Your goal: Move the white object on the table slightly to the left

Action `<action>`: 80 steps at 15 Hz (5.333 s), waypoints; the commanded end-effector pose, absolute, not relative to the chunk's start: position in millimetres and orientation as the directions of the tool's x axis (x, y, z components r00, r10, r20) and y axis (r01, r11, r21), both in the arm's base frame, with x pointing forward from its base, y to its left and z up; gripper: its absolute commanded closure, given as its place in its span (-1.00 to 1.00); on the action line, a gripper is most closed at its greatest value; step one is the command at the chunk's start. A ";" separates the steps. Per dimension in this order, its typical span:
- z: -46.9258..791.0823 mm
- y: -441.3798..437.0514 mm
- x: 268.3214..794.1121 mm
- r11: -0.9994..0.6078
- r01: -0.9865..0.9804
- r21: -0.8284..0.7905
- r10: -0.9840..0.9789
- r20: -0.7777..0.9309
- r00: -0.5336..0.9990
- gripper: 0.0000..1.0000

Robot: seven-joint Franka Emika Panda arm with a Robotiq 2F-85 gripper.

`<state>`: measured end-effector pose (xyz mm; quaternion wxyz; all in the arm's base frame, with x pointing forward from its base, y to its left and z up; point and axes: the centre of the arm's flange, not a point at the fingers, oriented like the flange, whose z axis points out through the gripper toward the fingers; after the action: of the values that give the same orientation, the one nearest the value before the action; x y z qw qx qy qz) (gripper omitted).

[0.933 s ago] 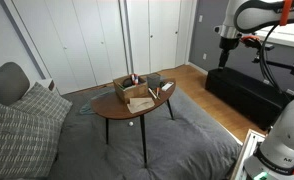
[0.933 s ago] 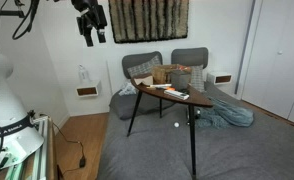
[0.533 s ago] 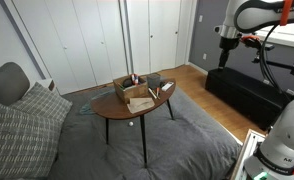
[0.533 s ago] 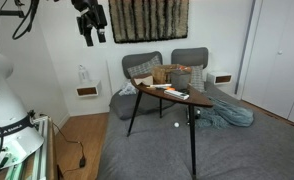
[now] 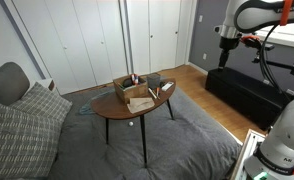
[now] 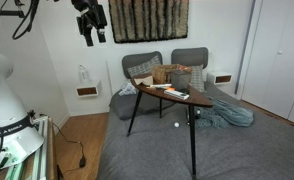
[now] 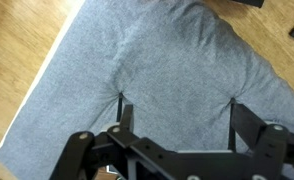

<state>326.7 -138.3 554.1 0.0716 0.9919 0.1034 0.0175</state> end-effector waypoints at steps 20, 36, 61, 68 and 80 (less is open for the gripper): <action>477.4 -189.4 513.1 -0.880 0.475 0.004 0.459 0.263 0.849 0.68; 406.7 -218.0 541.2 -0.916 0.383 -0.122 0.365 0.149 0.919 0.98; 378.9 -260.1 656.1 -0.915 0.248 -0.319 0.282 -0.066 0.957 1.00; 349.7 -268.8 685.2 -0.933 0.125 -0.338 0.170 -0.107 0.980 1.00; 316.4 -282.2 719.0 -0.944 -0.010 -0.331 0.023 -0.097 0.995 1.00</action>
<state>695.2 -276.2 316.5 -0.1551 0.9862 0.0184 -0.0547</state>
